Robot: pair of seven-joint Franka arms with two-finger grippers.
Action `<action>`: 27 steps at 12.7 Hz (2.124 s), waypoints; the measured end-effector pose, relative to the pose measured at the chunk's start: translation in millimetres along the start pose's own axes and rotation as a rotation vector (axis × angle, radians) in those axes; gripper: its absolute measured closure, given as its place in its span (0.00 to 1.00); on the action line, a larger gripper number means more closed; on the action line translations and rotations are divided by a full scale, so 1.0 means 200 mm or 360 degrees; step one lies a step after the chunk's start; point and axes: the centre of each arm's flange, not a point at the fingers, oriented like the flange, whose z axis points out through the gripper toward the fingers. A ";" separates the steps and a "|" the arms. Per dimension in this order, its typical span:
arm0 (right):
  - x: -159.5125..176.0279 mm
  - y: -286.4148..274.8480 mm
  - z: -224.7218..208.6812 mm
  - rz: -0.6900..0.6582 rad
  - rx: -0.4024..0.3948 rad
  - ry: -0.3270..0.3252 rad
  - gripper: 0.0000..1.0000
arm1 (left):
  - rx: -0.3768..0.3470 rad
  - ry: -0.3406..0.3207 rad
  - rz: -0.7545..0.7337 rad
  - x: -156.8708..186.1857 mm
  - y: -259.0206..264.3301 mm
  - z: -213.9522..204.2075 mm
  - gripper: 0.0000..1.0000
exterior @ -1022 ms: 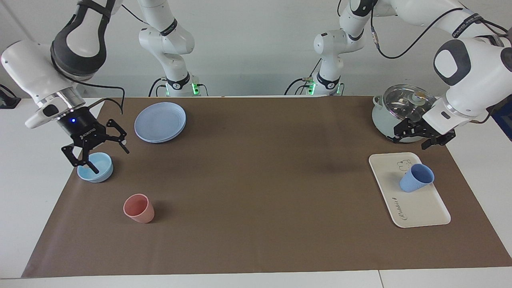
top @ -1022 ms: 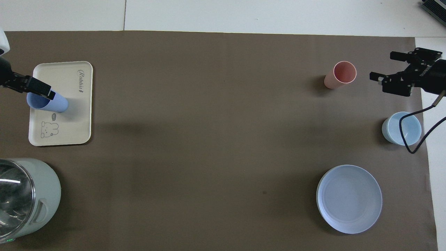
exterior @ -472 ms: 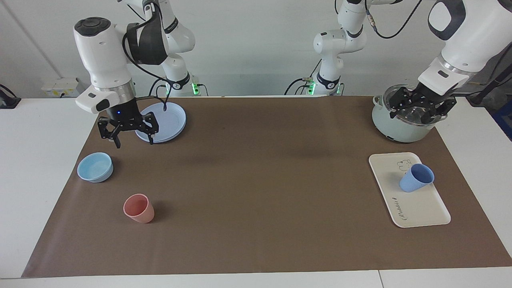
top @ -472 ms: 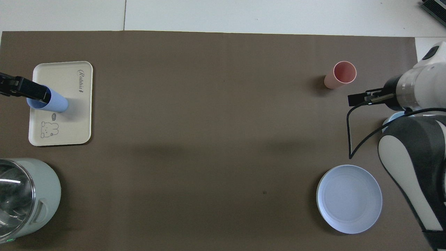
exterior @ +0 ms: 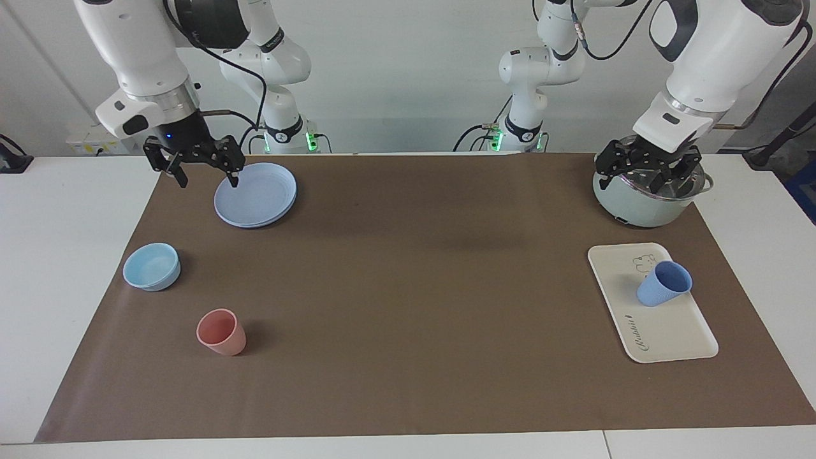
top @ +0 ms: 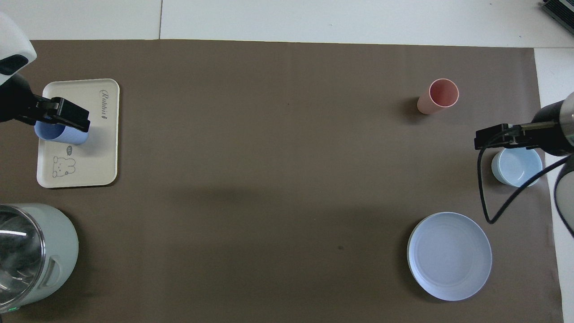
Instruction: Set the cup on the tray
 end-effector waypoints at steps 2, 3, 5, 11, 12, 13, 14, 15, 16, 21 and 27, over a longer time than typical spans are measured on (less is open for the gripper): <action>0.00 -0.01 0.03 -0.0004 -0.0002 -0.0046 0.00 | 0.0008 0.0009 -0.0015 -0.04 0.01 0.04 0.00; -0.01 -0.02 0.04 -0.0007 -0.0004 -0.0067 0.00 | 0.0011 0.0010 -0.0022 -0.06 0.01 0.04 0.00; -0.01 -0.03 0.03 -0.0009 -0.0005 -0.0065 0.00 | 0.0014 0.0023 -0.0030 -0.09 0.00 0.02 0.00; -0.02 0.01 0.02 0.0018 -0.0003 -0.0091 0.00 | 0.0017 0.0067 -0.0100 -0.10 -0.02 -0.03 0.00; -0.04 0.01 0.01 0.0013 -0.0002 -0.0108 0.00 | 0.0018 0.0072 -0.0103 -0.10 -0.03 -0.03 0.00; -0.06 0.00 0.00 0.0009 -0.0001 -0.0111 0.00 | 0.0018 0.0074 -0.0105 -0.10 -0.03 -0.03 0.00; -0.07 0.00 -0.01 0.0005 0.0000 -0.0108 0.00 | 0.0018 0.0075 -0.0106 -0.10 -0.03 -0.03 0.00; -0.08 0.00 -0.02 0.0002 0.0001 -0.0104 0.00 | 0.0018 0.0075 -0.0109 -0.10 -0.03 -0.04 0.00; -0.08 -0.01 -0.02 0.0001 0.0001 -0.0104 0.00 | 0.0018 0.0074 -0.0111 -0.10 -0.04 -0.03 0.00; -0.09 0.00 -0.02 0.0002 0.0001 -0.0114 0.00 | 0.0019 0.0072 -0.0116 -0.11 -0.04 -0.03 0.00; -0.09 0.00 -0.02 0.0002 0.0001 -0.0116 0.00 | 0.0019 0.0071 -0.0116 -0.11 -0.04 -0.03 0.00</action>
